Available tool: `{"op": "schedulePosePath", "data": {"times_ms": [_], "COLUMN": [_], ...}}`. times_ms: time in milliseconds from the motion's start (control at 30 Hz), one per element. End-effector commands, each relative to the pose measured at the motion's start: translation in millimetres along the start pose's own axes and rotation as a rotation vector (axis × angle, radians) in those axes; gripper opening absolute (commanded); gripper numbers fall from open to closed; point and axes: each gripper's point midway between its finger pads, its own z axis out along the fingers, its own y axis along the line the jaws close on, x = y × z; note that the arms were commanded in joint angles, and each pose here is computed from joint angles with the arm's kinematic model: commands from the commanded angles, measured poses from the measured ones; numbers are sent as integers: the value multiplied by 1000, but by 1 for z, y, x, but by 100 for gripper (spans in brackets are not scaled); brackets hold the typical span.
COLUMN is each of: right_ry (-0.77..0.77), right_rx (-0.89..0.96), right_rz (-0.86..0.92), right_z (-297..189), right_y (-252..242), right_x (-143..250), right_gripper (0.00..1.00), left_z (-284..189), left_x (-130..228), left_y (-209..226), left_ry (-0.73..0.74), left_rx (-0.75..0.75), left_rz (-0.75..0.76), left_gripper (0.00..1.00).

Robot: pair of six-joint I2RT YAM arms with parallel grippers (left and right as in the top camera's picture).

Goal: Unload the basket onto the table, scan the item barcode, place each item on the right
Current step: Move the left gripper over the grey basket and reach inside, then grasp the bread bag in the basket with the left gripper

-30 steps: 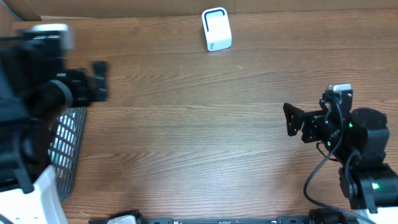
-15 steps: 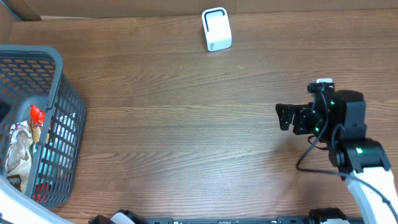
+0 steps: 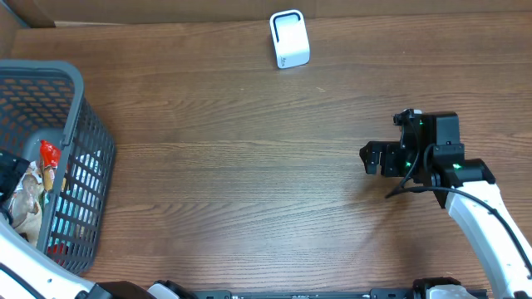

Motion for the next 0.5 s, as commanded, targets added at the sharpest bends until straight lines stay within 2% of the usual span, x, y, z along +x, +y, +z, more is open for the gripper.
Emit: {"op": "schedulePosePath", "data": {"times_ms": [0,233,367,467], "right_ry": [-3,5,5,5], "right_rx": [-12,-11,-11,-11], "right_rz": [-6,-4,-4,-4], "right_z": [2,4,4,4], "right_y": [4,3,3,3], "right_x": [-6,-5,-5,-5], "right_gripper": [100,100,100,100], "left_z": [18,68,93,109], "left_x": [10,21,24,23], "left_y": [-1,4,7,8], "left_ry": [23,86,128,136], "left_rx": [14,15,17,21], "left_rz": [165,389,432,445], "left_gripper": [94,90,80,84]}}
